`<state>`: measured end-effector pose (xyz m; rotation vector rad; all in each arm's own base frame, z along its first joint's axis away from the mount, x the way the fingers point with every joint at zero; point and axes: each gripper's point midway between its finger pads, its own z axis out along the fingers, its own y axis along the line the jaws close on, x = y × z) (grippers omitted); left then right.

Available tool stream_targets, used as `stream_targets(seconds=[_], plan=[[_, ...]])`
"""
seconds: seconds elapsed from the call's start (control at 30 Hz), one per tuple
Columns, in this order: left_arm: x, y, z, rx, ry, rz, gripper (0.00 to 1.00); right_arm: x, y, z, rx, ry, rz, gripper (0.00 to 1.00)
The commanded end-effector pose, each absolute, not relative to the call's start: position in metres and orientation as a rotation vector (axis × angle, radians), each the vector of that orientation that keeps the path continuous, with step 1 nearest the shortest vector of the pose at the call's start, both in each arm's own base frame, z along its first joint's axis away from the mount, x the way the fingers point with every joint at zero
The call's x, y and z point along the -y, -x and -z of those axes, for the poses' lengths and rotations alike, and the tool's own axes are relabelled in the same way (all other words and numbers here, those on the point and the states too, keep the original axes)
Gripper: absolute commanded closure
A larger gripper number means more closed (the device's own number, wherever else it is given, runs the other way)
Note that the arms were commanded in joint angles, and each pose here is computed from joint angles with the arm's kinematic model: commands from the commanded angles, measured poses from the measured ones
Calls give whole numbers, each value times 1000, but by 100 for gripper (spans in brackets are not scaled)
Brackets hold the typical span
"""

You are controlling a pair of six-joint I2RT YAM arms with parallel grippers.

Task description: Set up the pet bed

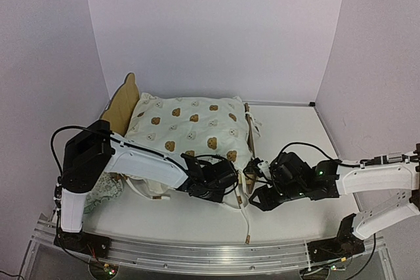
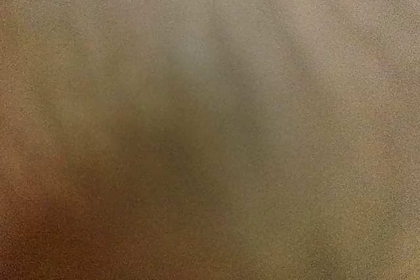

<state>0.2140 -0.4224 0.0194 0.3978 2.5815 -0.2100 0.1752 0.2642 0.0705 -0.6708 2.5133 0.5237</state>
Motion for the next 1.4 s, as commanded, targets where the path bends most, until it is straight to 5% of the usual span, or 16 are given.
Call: stream_targets(seconds=[0.0, 0.27, 0.5, 0.97, 1.37], plan=[[404, -201, 9, -2661, -378, 171, 79, -271, -175, -73, -2504, 677, -555, 58], [395, -179, 16, -2669, -396, 115, 80, -276, -176, -78, -2499, 674, -572, 58], [392, -172, 26, -2672, -403, 60, 100, -276, -175, -79, -2499, 669, -587, 58], [413, -150, -36, -2588, -444, 209, 100, -302, -180, -89, -2454, 708, -671, 54], [422, -147, -63, -2545, -452, 302, 100, -304, -215, -66, -2378, 595, -442, 50]])
